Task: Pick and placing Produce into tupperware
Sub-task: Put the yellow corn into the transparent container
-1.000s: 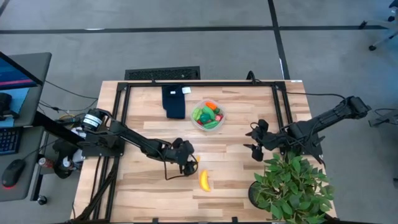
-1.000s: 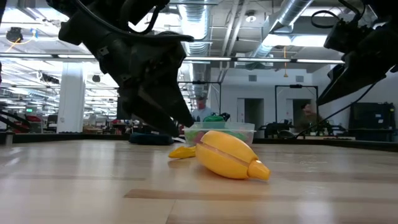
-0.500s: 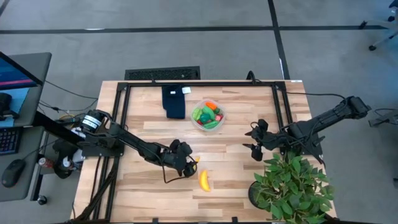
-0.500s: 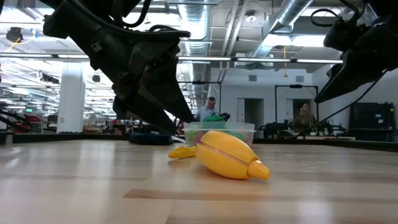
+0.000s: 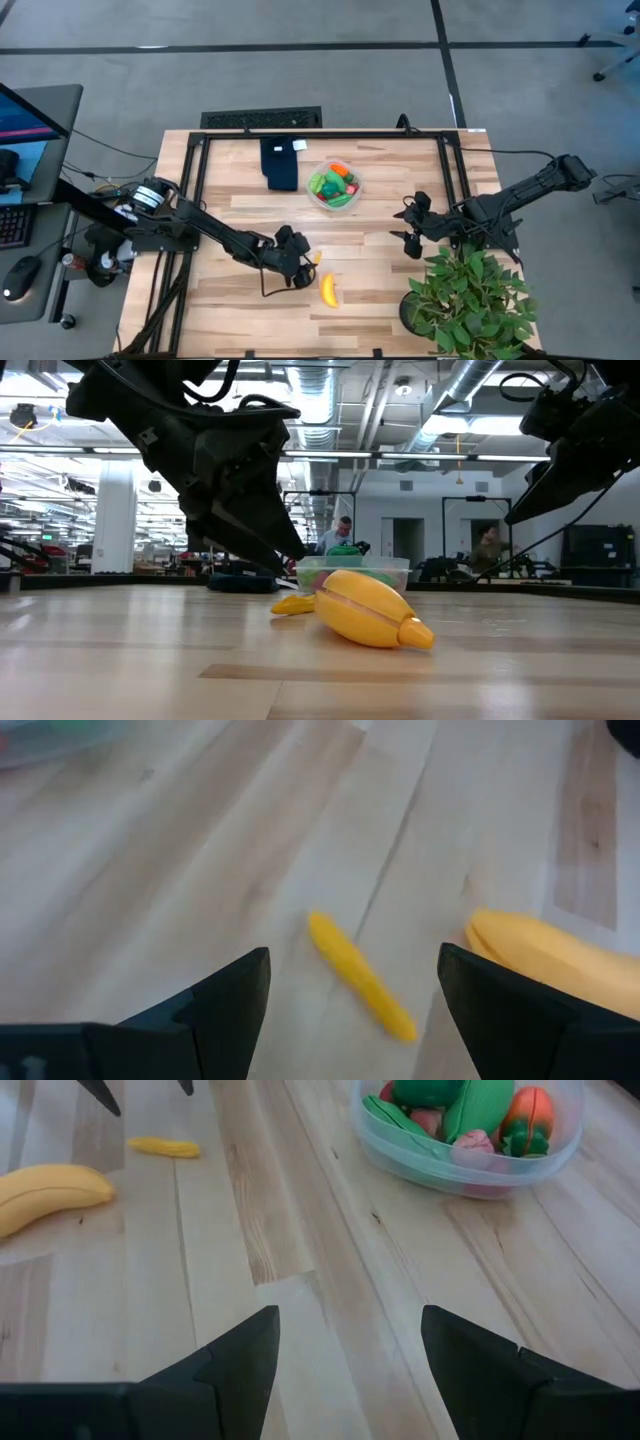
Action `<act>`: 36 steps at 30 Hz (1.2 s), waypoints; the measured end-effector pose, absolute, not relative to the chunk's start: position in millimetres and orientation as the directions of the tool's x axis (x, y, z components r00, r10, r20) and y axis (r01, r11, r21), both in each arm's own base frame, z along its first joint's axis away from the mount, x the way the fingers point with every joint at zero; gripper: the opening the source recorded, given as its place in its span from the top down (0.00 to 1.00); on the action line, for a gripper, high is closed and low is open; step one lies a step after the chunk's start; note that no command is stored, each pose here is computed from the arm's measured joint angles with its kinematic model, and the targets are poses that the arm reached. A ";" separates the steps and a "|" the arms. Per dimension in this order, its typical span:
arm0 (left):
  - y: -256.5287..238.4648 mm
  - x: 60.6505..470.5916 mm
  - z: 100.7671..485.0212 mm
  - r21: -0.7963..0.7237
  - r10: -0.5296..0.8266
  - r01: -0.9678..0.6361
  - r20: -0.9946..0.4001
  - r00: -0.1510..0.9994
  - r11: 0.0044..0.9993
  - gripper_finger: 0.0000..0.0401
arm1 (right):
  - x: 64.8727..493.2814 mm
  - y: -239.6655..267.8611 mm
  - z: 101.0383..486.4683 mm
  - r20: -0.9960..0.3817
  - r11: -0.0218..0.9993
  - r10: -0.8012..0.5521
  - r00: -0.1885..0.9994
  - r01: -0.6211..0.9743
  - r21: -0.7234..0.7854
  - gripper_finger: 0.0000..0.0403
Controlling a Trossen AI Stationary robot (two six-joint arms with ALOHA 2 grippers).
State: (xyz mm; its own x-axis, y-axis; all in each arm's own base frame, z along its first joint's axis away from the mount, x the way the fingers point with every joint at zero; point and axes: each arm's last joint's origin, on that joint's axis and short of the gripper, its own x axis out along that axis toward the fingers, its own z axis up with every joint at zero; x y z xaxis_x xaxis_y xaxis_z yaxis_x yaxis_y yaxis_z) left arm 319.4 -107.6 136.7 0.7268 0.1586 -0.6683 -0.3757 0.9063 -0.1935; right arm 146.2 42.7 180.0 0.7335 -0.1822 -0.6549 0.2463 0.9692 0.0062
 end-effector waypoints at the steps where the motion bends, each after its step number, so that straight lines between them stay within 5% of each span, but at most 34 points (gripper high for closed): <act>1: -108.6 321.7 132.7 -0.199 0.155 -0.372 -0.663 0.732 0.906 0.30 | 146.2 42.7 180.1 -0.655 0.969 -0.182 0.734 0.246 0.006 0.41; 6: -112.1 332.5 114.8 -0.205 0.094 -0.316 -0.685 0.723 0.926 0.30 | 146.3 42.7 180.2 -0.655 0.969 -0.182 0.734 0.246 0.007 0.41; 36: -109.3 331.5 106.3 -0.017 0.230 -0.361 -0.743 0.629 0.933 0.35 | 146.6 42.8 180.7 -0.650 0.969 -0.184 0.738 0.248 0.008 0.41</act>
